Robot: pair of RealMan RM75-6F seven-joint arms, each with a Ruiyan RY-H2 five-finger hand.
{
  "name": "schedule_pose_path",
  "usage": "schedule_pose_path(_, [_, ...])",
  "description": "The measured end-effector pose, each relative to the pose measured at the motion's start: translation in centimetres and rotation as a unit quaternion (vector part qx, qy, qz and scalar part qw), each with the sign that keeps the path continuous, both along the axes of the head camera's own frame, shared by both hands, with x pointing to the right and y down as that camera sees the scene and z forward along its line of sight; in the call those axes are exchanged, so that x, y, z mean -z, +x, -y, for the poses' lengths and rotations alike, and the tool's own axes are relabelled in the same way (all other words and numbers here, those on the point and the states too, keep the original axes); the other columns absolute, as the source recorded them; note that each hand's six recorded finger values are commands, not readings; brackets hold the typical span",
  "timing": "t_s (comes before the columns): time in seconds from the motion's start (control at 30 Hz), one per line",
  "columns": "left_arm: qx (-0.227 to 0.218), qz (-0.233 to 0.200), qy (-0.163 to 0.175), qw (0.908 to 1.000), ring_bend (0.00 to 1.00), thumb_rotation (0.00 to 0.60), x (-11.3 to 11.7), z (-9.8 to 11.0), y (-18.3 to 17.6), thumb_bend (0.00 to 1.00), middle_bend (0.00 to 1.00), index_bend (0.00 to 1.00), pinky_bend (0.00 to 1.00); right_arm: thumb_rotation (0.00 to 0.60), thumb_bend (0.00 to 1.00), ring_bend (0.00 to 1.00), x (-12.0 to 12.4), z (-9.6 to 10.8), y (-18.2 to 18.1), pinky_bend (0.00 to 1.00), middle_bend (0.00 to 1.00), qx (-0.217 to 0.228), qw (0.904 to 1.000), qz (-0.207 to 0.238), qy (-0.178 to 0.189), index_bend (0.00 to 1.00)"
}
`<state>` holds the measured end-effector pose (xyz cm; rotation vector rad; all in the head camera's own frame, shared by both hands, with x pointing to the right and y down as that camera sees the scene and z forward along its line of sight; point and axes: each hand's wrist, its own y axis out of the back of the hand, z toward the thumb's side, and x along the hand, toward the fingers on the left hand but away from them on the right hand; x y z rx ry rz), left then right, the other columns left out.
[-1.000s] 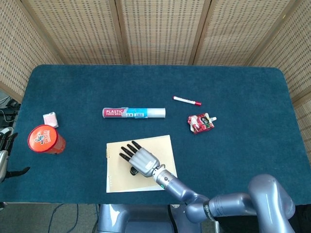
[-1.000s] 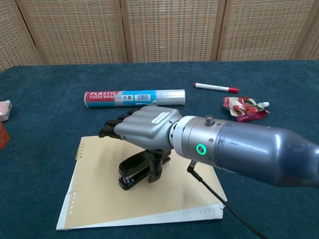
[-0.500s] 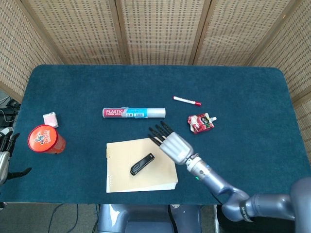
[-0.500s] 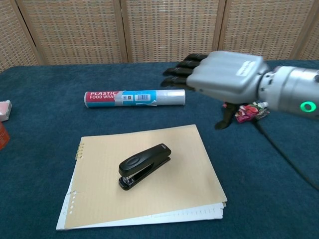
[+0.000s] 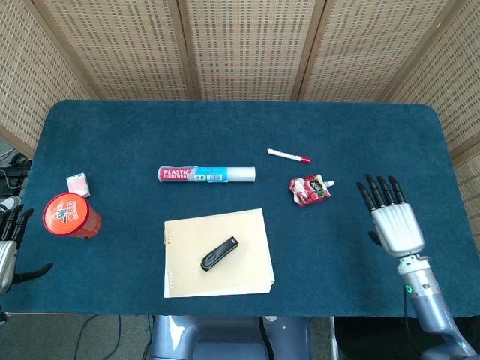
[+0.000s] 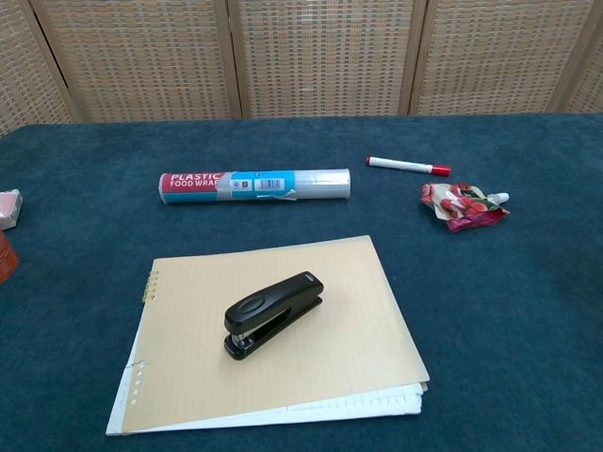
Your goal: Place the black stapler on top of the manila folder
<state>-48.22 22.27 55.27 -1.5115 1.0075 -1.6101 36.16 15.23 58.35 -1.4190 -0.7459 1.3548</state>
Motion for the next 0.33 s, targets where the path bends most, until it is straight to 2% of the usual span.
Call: schedule_pose_path(0.33, [0.01,-0.018,0.007,0.9998,0.0,0.6,0.7,-0.7,-0.8,0.0,0.0,0.0,0.0,0.6,0.0,0.0,0.8,-6.1,4.4,0.0,0.0,-0.04,0.999,0.017,0.012,0.0])
